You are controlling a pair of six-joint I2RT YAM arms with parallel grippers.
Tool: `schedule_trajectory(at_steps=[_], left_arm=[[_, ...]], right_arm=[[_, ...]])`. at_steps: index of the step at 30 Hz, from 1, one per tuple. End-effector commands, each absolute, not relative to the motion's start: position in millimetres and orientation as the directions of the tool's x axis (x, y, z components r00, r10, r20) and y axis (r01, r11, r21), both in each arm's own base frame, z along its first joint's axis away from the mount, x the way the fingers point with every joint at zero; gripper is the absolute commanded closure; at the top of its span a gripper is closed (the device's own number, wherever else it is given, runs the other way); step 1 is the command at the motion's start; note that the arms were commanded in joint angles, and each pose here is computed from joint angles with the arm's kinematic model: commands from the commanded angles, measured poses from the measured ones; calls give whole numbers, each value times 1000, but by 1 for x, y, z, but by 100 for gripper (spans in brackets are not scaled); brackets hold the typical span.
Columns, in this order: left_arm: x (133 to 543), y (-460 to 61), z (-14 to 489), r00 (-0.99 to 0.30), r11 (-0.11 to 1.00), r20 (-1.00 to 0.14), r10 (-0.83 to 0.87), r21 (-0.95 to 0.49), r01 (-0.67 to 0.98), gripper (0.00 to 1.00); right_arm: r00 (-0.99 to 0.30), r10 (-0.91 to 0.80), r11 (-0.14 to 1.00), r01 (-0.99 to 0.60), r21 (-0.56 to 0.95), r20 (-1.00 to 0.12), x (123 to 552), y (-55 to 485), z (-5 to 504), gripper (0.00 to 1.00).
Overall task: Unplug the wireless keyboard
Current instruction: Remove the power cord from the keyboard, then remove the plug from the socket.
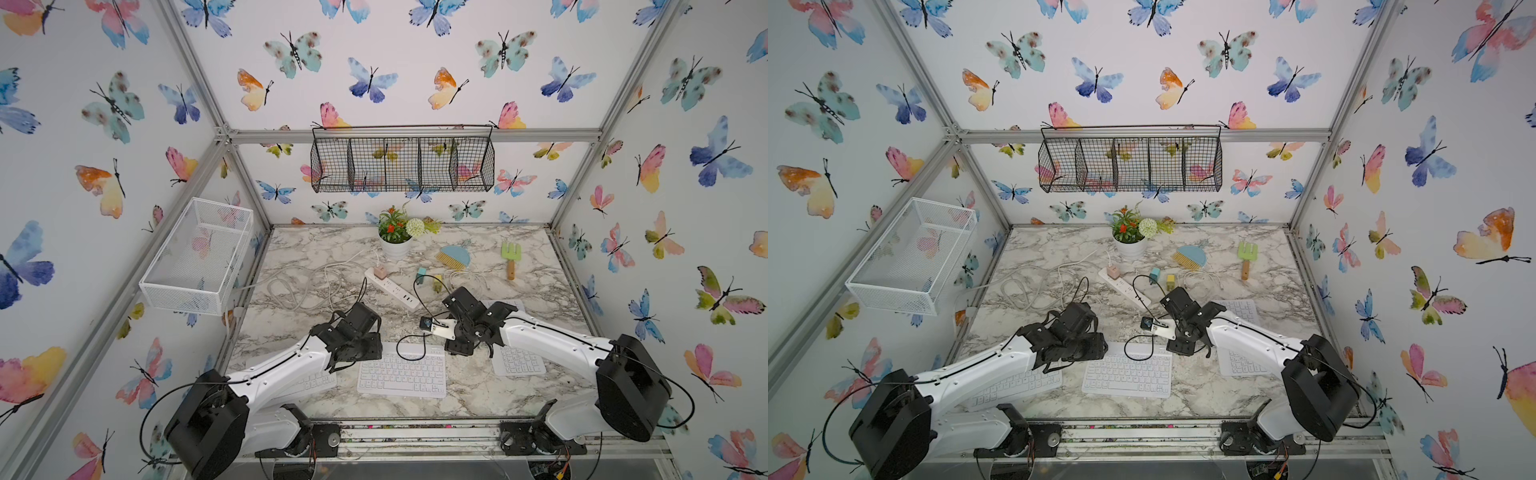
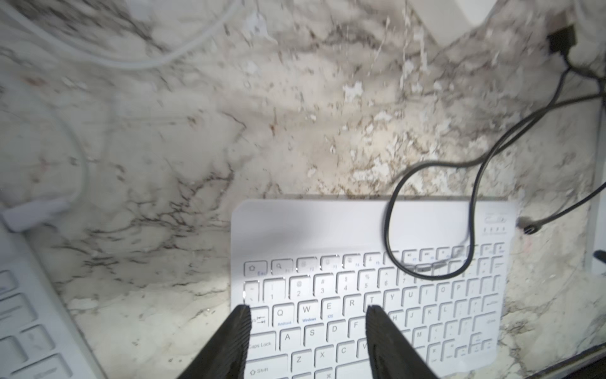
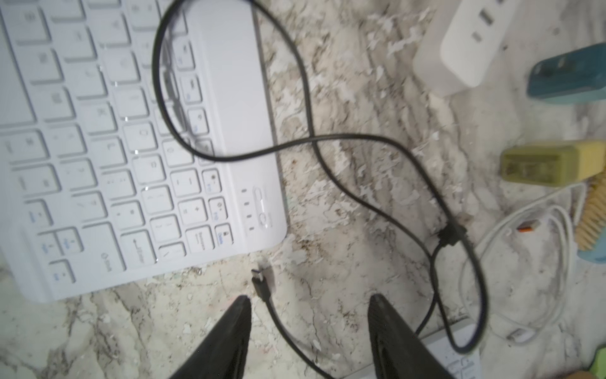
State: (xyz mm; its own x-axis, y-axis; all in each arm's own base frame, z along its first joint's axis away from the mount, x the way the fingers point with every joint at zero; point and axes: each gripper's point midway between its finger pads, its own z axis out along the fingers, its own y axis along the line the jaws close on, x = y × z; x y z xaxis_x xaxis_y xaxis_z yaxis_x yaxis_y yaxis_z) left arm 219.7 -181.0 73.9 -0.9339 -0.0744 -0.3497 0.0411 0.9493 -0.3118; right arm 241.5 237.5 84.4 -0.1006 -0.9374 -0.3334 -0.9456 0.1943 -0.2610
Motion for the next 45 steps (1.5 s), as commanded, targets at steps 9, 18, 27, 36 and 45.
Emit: schedule_trajectory(at_steps=[9,18,27,36,45], left_arm=[[262,-103,114,-852,927,-420,-312,-330,-177,40],[320,-139,136,-817,831,-436,-378,-549,-92,40],[381,-160,118,-793,747,-391,-468,-654,-118,40],[428,-174,82,-800,694,-320,-508,-702,-160,42],[453,-180,59,-807,692,-294,-512,-698,-185,43]], right_arm=[[-207,-708,392,-911,-131,-676,299,337,133,43],[-164,-621,471,-859,-198,-766,339,362,140,40],[-150,-602,503,-834,-227,-785,372,380,127,36],[-199,-544,510,-850,-133,-815,404,393,110,34],[-209,-542,474,-876,-90,-814,426,407,97,33]])
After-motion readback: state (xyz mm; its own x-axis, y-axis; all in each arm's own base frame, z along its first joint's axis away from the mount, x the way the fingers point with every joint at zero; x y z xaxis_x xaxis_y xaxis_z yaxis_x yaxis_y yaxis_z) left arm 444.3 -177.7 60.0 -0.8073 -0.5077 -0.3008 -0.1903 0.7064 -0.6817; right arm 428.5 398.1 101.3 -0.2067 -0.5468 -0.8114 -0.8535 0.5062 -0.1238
